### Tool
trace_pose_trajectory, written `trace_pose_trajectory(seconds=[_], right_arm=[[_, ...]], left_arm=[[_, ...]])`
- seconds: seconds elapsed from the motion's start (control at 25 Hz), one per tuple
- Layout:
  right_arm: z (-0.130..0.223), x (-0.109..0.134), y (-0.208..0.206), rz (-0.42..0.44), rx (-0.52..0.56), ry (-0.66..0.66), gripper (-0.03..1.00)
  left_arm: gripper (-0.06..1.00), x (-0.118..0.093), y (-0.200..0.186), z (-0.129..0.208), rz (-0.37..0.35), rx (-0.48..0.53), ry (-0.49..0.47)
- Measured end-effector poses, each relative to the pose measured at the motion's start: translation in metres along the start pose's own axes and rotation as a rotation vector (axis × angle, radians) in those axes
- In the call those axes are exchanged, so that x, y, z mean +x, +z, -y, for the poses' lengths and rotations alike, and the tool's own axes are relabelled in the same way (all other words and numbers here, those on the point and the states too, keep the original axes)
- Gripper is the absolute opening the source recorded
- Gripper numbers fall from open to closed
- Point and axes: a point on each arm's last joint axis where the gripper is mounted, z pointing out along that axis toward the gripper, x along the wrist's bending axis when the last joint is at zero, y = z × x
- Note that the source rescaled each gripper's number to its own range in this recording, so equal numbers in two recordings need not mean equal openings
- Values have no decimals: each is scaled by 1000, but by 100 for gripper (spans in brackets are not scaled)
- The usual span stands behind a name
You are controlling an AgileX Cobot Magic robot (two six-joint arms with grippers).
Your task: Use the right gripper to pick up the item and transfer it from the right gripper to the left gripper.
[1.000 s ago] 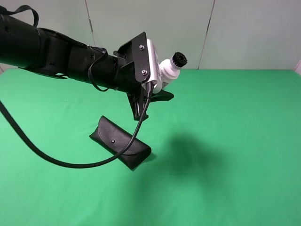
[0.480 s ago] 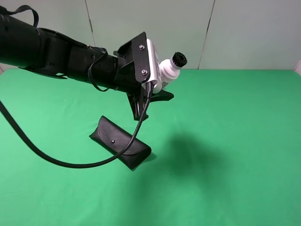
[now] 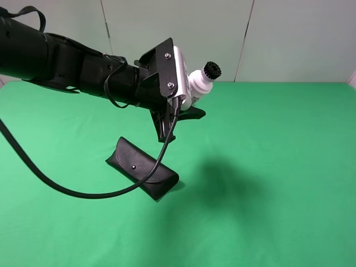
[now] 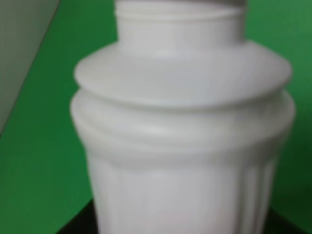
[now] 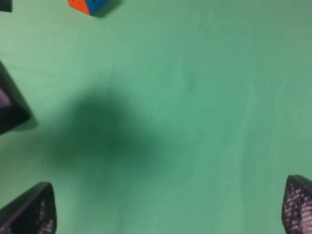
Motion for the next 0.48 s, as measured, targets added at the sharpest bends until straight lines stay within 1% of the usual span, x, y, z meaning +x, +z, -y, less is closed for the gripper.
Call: trace_pose_trajectory(seconds=[0.48], right_arm=[[-1,0,1,-1,-20,1,100]], left_arm=[[1,0,0,0,0,0,0]])
